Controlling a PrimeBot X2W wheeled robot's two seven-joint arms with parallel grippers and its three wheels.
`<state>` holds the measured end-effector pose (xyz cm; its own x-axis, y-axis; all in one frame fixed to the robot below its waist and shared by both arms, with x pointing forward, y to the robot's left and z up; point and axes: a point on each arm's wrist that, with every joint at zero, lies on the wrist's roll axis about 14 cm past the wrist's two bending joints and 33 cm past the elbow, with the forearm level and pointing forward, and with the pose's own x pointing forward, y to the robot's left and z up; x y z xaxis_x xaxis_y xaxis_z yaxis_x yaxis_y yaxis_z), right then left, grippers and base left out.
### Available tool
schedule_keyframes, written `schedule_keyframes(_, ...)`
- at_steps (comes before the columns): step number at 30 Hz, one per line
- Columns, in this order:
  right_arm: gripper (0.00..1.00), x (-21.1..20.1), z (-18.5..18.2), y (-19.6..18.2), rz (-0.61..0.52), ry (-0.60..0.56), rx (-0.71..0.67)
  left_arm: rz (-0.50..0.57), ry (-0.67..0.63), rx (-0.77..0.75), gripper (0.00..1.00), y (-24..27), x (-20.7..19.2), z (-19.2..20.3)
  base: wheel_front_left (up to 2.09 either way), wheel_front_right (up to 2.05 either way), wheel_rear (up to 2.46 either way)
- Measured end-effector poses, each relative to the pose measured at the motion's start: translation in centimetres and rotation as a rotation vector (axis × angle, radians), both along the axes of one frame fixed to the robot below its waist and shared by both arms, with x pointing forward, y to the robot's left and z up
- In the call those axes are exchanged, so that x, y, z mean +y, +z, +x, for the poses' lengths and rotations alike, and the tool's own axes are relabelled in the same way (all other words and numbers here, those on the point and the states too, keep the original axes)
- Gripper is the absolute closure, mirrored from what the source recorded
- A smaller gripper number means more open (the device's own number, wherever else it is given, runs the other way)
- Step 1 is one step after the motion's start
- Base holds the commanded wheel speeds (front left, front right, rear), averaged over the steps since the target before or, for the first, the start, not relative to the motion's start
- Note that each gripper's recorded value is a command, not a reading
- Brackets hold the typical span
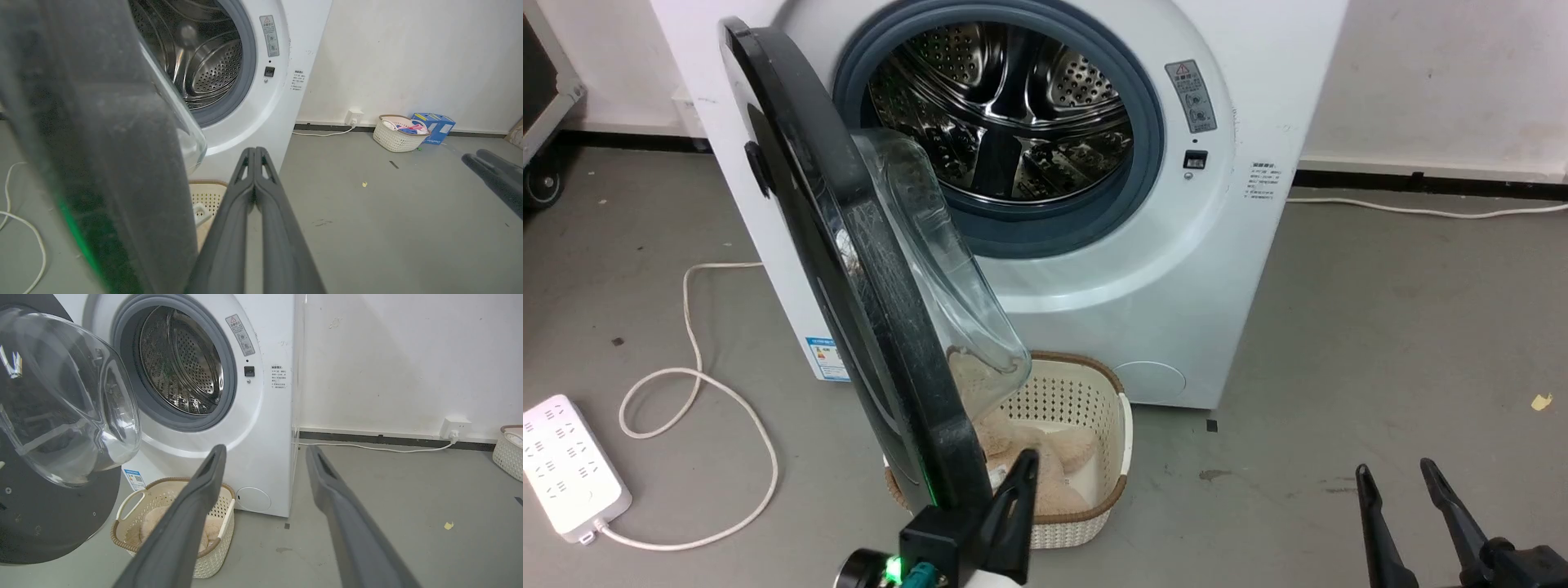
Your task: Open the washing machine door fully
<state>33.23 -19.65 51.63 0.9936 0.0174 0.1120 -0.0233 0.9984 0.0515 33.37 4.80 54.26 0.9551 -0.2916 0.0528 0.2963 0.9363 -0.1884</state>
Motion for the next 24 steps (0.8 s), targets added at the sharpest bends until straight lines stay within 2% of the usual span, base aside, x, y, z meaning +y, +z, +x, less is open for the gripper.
schedule_keyframes(7,0.00,0.8,0.4,-0.3,0.007,0.025,0.009,-0.007,0.085,0.060,1.00,-2.3,2.7,0.7,0.00,0.00,0.00)
schedule_keyframes(17,0.00,3.4,1.6,-0.3,0.009,0.109,0.010,0.010,0.203,0.071,1.00,-3.0,7.3,0.3,0.00,0.00,0.00)
schedule_keyframes(24,0.00,6.7,2.8,-0.1,0.008,0.210,0.007,0.030,0.396,0.065,1.00,-2.6,14.1,-1.2,0.00,0.00,0.00)
